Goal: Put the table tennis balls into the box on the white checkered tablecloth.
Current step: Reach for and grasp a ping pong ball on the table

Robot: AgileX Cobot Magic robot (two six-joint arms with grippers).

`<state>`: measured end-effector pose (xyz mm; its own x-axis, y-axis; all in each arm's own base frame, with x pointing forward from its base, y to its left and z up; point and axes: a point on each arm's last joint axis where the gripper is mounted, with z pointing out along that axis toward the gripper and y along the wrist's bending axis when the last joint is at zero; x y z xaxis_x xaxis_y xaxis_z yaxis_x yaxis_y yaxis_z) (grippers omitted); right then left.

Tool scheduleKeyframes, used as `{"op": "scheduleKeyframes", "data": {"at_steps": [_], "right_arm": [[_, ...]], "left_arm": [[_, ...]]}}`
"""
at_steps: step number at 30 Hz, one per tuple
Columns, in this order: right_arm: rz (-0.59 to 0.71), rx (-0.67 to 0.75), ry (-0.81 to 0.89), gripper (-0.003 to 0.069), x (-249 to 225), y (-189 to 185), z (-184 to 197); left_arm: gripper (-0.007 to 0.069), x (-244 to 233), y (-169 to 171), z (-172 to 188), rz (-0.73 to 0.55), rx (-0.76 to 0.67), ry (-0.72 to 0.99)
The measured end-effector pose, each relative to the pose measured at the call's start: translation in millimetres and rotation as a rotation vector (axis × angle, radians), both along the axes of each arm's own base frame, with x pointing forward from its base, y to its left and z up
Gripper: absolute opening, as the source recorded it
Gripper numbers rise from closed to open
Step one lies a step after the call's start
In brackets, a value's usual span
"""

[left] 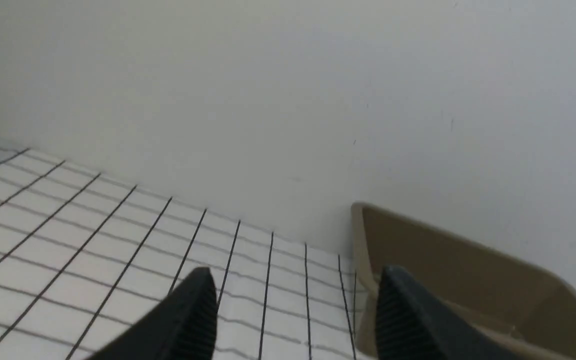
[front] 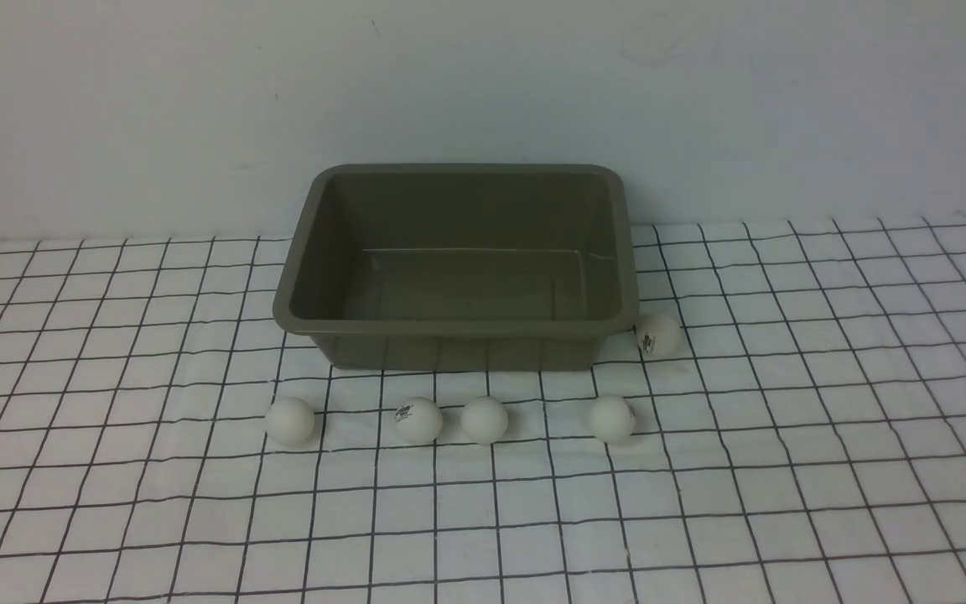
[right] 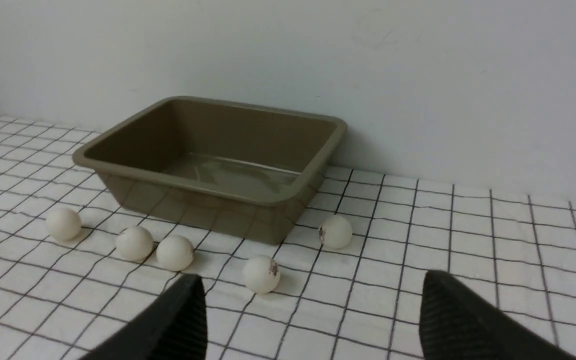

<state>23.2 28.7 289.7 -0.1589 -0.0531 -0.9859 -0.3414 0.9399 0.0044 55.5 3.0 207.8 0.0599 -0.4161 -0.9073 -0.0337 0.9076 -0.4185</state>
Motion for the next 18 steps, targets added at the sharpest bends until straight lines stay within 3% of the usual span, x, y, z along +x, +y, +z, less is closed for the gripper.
{"op": "scheduleKeyframes", "data": {"at_steps": [7,18], "right_arm": [[0.135,0.009,0.106,0.0514,8.4,10.9,-3.9],[0.194,-0.092,0.218,0.0514,44.9,14.6,-9.8]], "left_arm": [[0.0395,-9.9,-4.2,28.4,-0.054,0.028,0.099],[0.0395,-5.9,-15.8,76.9,-0.302,0.495,0.378]]}}
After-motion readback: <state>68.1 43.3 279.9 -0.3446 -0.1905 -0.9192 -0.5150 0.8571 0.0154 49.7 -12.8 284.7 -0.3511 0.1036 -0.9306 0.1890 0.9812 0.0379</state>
